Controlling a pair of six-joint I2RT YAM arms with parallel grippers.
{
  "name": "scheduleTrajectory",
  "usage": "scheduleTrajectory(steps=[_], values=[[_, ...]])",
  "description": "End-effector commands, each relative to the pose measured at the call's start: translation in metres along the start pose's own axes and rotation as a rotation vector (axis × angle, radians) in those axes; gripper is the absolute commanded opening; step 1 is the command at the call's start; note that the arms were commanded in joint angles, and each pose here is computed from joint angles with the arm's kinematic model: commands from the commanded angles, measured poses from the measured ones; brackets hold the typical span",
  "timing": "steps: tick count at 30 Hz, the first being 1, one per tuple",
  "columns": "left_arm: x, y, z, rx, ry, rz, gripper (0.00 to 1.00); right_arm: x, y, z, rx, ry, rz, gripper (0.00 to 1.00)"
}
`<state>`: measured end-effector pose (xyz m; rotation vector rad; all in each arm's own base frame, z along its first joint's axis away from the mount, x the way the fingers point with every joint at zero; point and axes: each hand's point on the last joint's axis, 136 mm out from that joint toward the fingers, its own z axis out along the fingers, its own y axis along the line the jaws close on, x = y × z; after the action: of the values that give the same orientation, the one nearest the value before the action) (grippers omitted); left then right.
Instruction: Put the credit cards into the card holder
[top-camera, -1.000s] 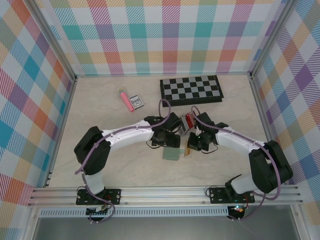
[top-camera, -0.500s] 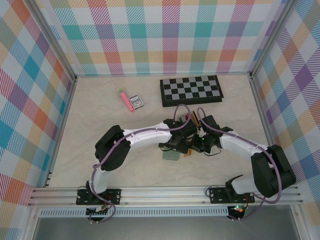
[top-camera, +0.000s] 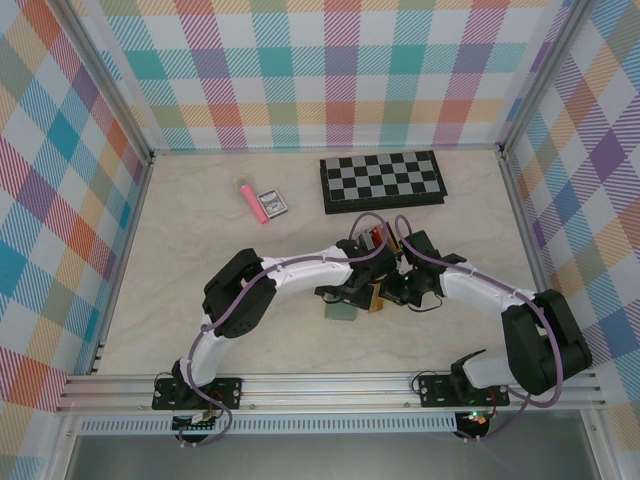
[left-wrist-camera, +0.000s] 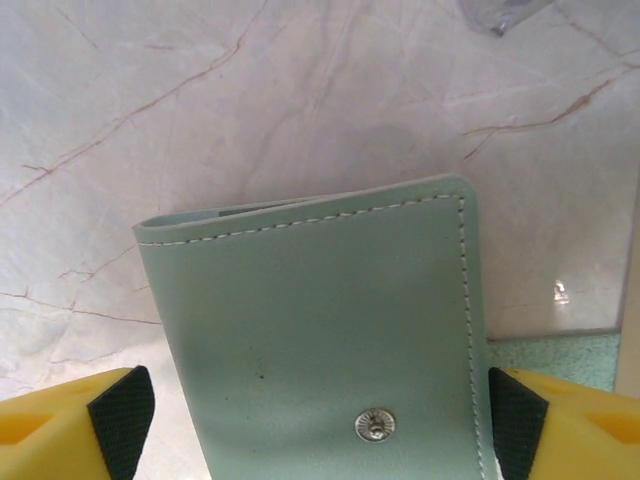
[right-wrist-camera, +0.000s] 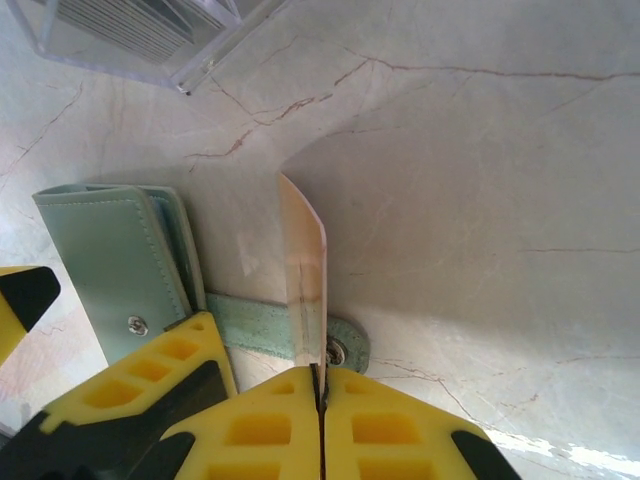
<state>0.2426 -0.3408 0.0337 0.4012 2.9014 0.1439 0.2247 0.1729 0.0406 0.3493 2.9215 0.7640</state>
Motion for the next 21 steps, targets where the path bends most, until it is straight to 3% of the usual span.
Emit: scheduleTrajectory(steps=[1, 12, 21], values=[[-0.004, 0.008, -0.018, -0.033, -0.029, -0.005, 0.85, 0.004, -0.026, 0.003, 0.111, 0.008, 0.024, 0.07], [-0.010, 0.031, -0.047, -0.044, -0.105, -0.032, 0.76, 0.000, -0.029, 0.002, 0.144, 0.005, 0.010, 0.07], [-0.002, 0.059, -0.048, -0.048, -0.104, -0.077, 0.41, -0.003, -0.028, 0.002, 0.150, 0.008, 0.010, 0.06]])
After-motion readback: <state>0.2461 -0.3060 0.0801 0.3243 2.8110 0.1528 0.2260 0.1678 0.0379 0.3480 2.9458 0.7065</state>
